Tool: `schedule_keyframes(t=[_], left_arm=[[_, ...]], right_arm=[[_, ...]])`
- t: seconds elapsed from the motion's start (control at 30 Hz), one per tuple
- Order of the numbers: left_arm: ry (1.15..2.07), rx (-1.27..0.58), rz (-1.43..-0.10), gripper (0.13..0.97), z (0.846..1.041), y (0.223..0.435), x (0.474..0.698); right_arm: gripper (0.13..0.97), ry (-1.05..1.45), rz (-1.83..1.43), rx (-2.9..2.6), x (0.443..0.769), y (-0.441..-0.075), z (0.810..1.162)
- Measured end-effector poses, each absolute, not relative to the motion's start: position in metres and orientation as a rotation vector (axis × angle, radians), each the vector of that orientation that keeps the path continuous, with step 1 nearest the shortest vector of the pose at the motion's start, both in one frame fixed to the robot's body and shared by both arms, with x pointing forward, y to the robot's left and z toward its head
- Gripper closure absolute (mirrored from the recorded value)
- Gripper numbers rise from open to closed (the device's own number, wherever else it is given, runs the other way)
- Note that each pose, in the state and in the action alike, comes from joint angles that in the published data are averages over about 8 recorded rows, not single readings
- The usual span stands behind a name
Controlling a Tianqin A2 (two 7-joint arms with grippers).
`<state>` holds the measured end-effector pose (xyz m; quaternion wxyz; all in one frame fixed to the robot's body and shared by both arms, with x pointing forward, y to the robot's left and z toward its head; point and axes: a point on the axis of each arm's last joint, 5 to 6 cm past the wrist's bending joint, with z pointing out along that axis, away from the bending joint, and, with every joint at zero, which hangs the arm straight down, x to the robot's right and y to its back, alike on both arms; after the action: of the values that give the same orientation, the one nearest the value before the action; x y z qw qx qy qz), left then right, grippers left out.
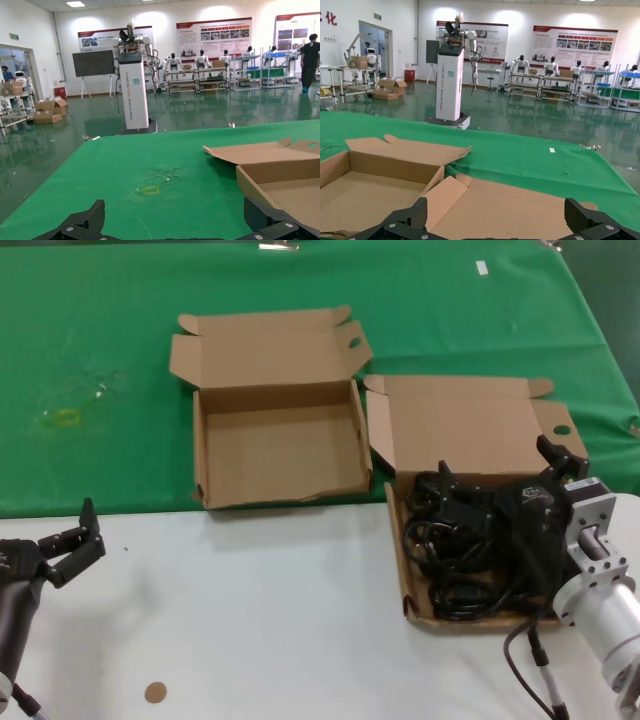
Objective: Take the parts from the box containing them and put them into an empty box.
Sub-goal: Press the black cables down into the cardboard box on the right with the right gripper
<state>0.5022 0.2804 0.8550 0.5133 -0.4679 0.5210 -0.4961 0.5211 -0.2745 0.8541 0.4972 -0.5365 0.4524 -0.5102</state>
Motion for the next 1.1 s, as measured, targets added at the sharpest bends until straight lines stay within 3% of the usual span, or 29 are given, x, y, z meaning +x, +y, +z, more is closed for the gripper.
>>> schedule_keyframes(t=[1.1], left_arm=[[1.253, -1.125, -1.193, 0.132, 0.8550, 0.2804, 0.5022]], right_arm=[[0.130, 1.095, -1.235, -1.299, 0.5211, -0.2745, 0.8541]])
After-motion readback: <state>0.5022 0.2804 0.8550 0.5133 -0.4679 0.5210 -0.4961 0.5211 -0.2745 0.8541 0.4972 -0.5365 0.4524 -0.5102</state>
